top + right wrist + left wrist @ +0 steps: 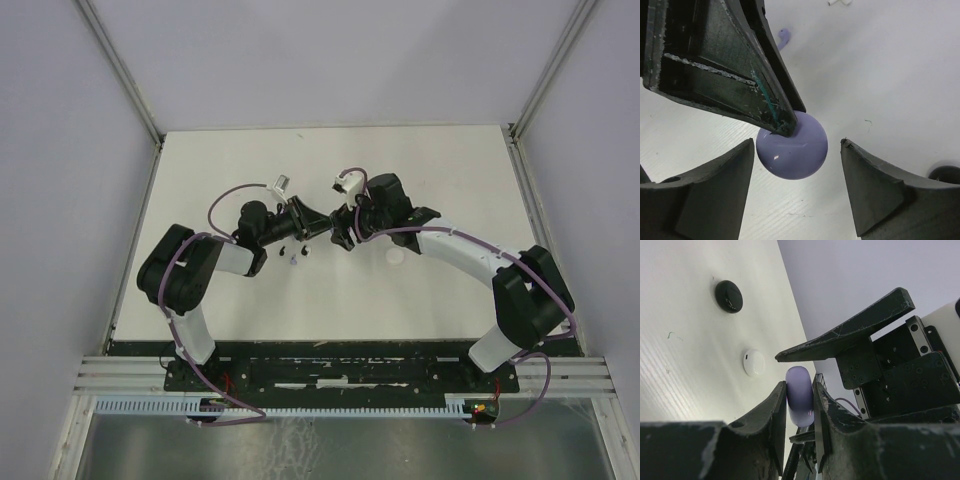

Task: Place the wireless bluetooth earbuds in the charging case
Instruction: Open the charging case.

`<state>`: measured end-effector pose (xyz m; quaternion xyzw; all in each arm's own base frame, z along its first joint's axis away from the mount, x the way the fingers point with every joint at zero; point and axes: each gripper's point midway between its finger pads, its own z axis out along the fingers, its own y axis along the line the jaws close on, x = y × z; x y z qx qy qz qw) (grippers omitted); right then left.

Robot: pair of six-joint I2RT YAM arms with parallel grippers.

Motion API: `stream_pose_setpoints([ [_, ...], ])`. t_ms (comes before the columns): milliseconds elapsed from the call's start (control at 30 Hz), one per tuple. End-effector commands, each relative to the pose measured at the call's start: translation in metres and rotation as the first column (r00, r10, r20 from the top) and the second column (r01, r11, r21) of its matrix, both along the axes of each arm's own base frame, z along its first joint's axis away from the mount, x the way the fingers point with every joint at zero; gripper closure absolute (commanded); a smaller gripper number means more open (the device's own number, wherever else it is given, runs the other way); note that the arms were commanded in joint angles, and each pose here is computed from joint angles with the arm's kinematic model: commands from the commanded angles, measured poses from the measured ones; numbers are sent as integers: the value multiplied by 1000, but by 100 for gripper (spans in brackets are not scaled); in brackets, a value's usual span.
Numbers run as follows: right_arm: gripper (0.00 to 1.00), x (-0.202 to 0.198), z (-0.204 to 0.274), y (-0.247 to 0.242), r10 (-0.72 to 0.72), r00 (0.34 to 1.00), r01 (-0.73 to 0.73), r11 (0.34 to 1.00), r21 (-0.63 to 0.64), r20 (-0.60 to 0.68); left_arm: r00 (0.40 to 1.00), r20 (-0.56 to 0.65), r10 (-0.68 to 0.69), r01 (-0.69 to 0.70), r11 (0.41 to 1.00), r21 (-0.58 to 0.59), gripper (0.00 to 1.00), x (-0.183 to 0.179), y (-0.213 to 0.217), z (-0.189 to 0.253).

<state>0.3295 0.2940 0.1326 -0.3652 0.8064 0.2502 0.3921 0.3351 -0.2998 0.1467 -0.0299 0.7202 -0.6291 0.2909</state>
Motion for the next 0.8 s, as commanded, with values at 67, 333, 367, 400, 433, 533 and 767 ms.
stream_pose_setpoints([
  [67, 10, 15, 66, -11, -147, 981, 134, 985, 104, 126, 994, 112, 12, -7, 999, -50, 97, 9, -4, 33],
  [333, 0, 19, 84, -73, -535, 841, 525, 843, 120, 80, 993, 113, 45, -36, 996, -77, 97, 12, -1, 41],
  [367, 1, 18, 82, -74, -546, 835, 537, 835, 117, 68, 992, 115, 48, -39, 996, -83, 97, 12, -1, 42],
  [400, 0, 18, 79, -75, -558, 828, 549, 828, 116, 58, 992, 113, 52, -42, 995, -90, 97, 11, 0, 43],
  [433, 1, 19, 74, -76, -567, 822, 560, 821, 114, 49, 993, 109, 54, -44, 994, -96, 97, 10, 0, 43],
  [533, 0, 19, 65, -75, -569, 822, 564, 820, 96, 37, 992, 106, 63, -51, 992, -112, 97, 10, 1, 46],
  [767, 0, 24, 46, -61, -542, 840, 540, 837, 92, -1, 992, 112, 59, -44, 990, -131, 97, 5, 0, 54],
])
